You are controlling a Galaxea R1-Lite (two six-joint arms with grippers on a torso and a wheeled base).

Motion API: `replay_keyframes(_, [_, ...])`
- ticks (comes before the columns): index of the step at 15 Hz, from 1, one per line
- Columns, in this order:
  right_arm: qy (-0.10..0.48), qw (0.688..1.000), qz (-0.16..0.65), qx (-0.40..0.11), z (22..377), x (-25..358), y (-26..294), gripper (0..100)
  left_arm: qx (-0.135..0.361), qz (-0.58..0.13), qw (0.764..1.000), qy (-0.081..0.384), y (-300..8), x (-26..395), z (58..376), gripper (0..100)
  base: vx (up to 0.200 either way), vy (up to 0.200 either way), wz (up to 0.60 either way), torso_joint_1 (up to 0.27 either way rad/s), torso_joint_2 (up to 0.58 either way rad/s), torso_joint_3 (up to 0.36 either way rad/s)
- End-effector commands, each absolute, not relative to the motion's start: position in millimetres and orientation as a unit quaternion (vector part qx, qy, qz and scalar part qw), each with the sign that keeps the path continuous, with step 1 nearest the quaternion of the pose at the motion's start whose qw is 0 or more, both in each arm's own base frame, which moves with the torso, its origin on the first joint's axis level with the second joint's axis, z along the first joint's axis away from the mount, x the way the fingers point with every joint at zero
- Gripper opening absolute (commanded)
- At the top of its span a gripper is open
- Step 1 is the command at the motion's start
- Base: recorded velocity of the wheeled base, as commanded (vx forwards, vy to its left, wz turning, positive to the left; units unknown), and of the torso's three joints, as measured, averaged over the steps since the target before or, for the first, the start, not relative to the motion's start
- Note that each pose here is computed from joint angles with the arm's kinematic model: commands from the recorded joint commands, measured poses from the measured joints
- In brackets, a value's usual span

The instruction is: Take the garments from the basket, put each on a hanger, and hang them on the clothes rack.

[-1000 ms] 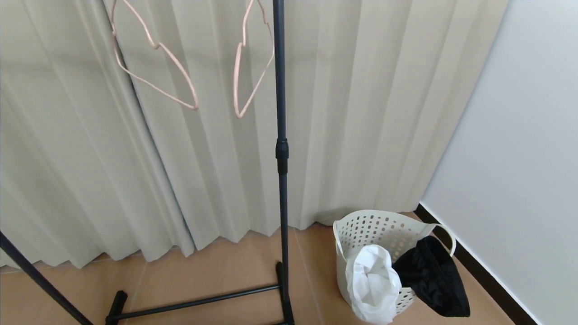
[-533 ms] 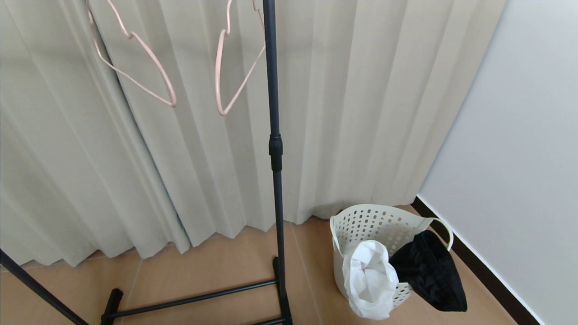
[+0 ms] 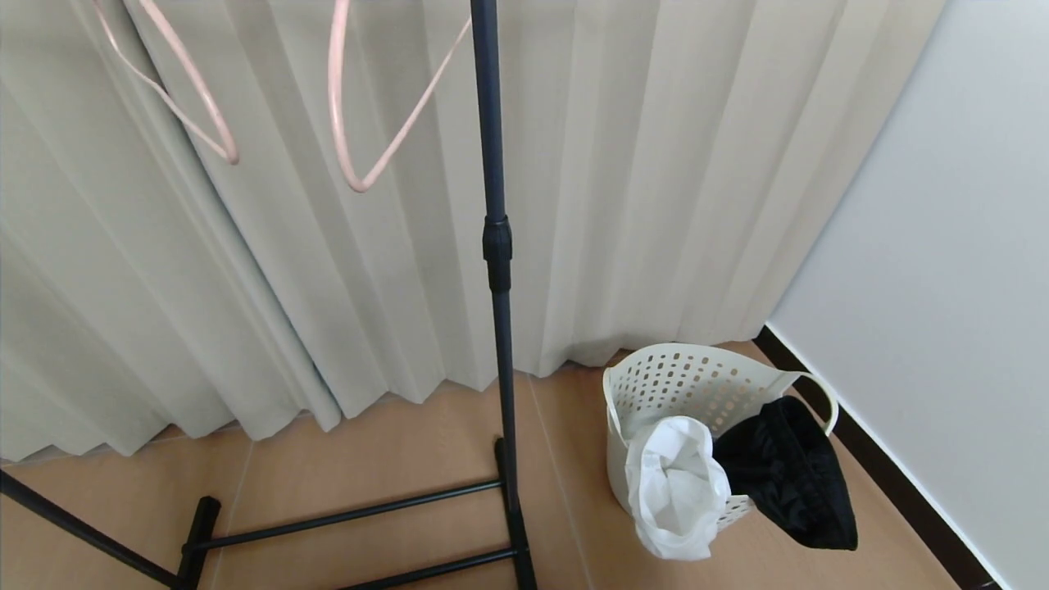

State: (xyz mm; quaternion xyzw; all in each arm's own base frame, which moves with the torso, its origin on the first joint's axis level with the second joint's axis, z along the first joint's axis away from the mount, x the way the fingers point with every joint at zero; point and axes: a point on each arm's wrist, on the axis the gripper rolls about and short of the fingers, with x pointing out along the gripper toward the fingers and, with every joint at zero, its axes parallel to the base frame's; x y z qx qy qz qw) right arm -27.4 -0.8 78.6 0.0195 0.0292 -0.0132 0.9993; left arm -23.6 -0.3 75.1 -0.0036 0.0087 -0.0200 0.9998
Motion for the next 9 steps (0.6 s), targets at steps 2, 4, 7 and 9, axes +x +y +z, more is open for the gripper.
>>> replay_keyframes(2, [0.030,0.999,-0.013,0.020,78.6,-27.3,-0.8,100,-0.004,-0.020,1.000,0.009,-0.3,-23.5,75.2,100,0.000,0.000,0.00,0.005,0.00,-0.193])
replay_keyframes(4, [0.030,0.999,-0.013,0.019,78.5,-27.3,-0.8,100,-0.003,-0.020,1.000,0.008,-0.3,-23.6,75.6,100,0.000,0.000,0.00,0.005,0.00,-0.193])
replay_keyframes(7, [0.030,0.999,-0.013,0.019,78.5,-27.3,-0.8,100,-0.003,-0.020,1.000,0.008,-0.3,-23.6,75.6,100,0.000,0.000,0.00,0.004,0.00,-0.199])
replay_keyframes(9, [0.030,0.999,-0.013,0.020,78.5,-27.3,-0.8,100,-0.003,-0.020,1.000,0.009,-0.3,-23.5,75.2,100,0.000,0.000,0.00,0.002,0.00,-0.193])
